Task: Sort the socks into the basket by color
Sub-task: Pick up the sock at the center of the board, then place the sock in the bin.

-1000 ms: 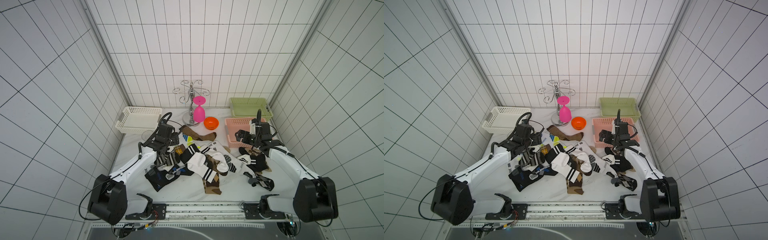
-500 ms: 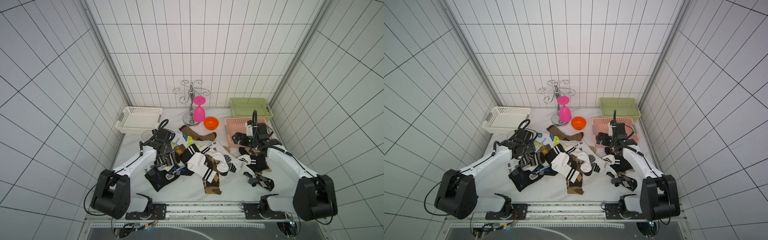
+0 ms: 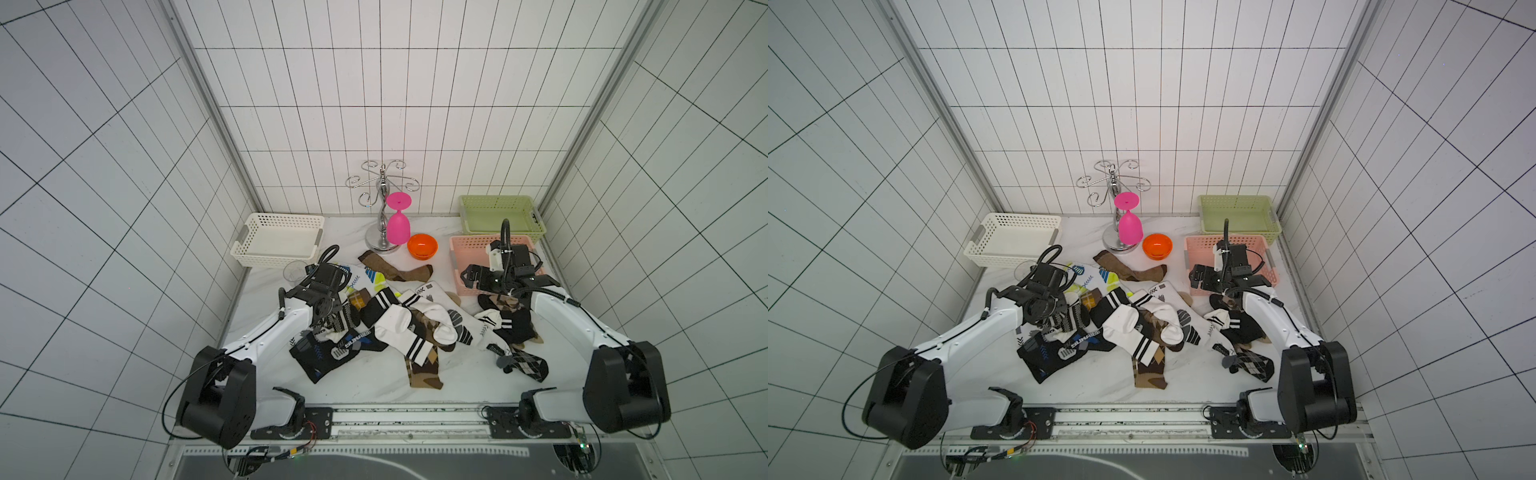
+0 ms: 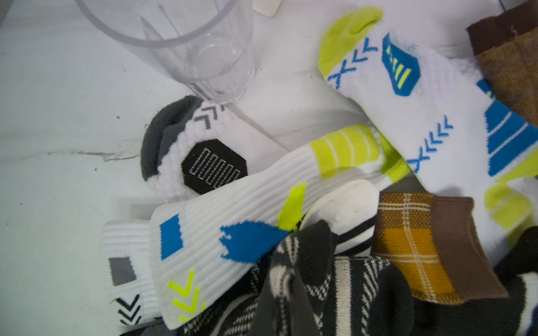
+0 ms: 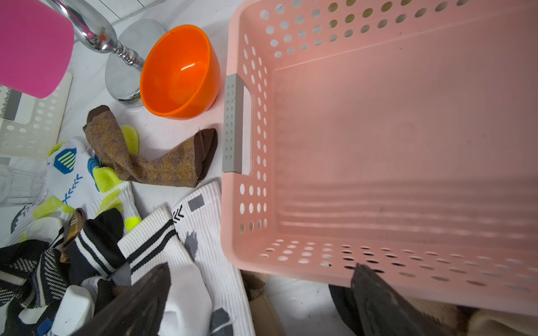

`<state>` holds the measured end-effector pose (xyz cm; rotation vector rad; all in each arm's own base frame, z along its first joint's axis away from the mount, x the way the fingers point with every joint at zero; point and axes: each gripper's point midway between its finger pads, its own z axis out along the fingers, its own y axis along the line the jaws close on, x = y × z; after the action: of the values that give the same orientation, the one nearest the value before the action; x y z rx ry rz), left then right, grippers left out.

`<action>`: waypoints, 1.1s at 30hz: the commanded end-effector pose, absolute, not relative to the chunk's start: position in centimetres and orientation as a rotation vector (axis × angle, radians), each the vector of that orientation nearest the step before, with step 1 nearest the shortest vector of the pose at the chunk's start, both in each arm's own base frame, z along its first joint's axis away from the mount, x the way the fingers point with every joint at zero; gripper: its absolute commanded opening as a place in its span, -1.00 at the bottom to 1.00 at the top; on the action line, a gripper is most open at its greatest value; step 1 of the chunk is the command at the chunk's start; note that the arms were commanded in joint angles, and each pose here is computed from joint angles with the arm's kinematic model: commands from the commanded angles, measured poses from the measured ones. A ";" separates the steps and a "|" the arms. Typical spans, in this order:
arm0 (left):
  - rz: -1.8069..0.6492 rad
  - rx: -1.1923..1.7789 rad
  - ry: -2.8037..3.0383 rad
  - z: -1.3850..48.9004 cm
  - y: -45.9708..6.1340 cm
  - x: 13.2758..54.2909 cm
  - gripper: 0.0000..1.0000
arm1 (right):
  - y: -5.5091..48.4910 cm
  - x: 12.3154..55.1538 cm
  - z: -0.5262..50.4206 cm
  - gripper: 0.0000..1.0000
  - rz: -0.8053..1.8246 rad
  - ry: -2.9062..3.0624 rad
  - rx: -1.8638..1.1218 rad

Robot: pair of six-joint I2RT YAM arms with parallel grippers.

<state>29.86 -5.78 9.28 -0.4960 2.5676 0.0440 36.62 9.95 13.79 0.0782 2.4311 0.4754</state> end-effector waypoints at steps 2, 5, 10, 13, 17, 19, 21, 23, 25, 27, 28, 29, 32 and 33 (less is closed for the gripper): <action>-0.026 -0.459 2.487 13.3 -7.0 31.0 -1.00 | 11.5 38.9 18.3 0.97 0.517 2.341 0.012; -0.104 -0.404 2.438 16.2 -8.1 31.6 -1.00 | 11.9 39.2 19.0 0.97 0.527 2.327 -0.008; -0.184 -0.355 2.317 21.5 -8.9 33.3 -1.00 | 12.2 39.3 19.8 0.97 0.535 2.331 -0.023; -0.195 -0.328 2.240 24.7 -9.2 34.7 -1.00 | 12.4 39.5 20.8 0.96 0.544 2.314 -0.027; -0.237 -0.342 2.164 28.7 -8.6 37.5 -1.00 | 12.5 39.8 21.8 0.96 0.544 2.295 -0.027; -0.267 -0.364 2.125 30.3 -7.8 38.8 -1.00 | 12.4 39.9 22.0 0.96 0.542 2.288 -0.021; -0.267 -0.384 2.076 32.1 -6.6 40.3 -1.00 | 12.4 40.0 22.1 0.96 0.540 2.288 -0.020; -0.253 -0.407 2.035 33.5 -5.2 41.8 -1.00 | 12.3 40.1 22.3 0.96 0.539 2.283 -0.016; -0.241 -0.441 1.995 34.5 -3.4 43.6 -1.00 | 12.3 40.2 22.3 0.96 0.540 2.285 -0.013; -0.232 -0.484 1.956 35.0 -1.2 45.3 -1.00 | 12.4 40.3 22.2 0.96 0.541 2.287 -0.017; -0.231 -0.502 1.935 35.3 -0.2 46.1 -1.00 | 12.4 40.3 22.2 0.96 0.539 2.288 -0.015; -0.224 -0.522 1.918 35.5 0.9 47.0 -1.00 | 12.4 40.4 22.3 0.96 0.534 2.285 -0.016; -0.176 -0.559 1.879 35.8 3.8 49.4 -1.00 | 12.4 40.8 22.3 0.96 0.532 2.288 -0.020; -0.159 -0.565 1.872 35.6 4.7 50.1 -1.00 | 12.4 40.9 22.3 0.96 0.531 2.292 -0.021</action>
<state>48.04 3.08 34.09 -0.5804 1.9420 -0.1718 39.08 11.67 18.04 0.0168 2.3749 0.5187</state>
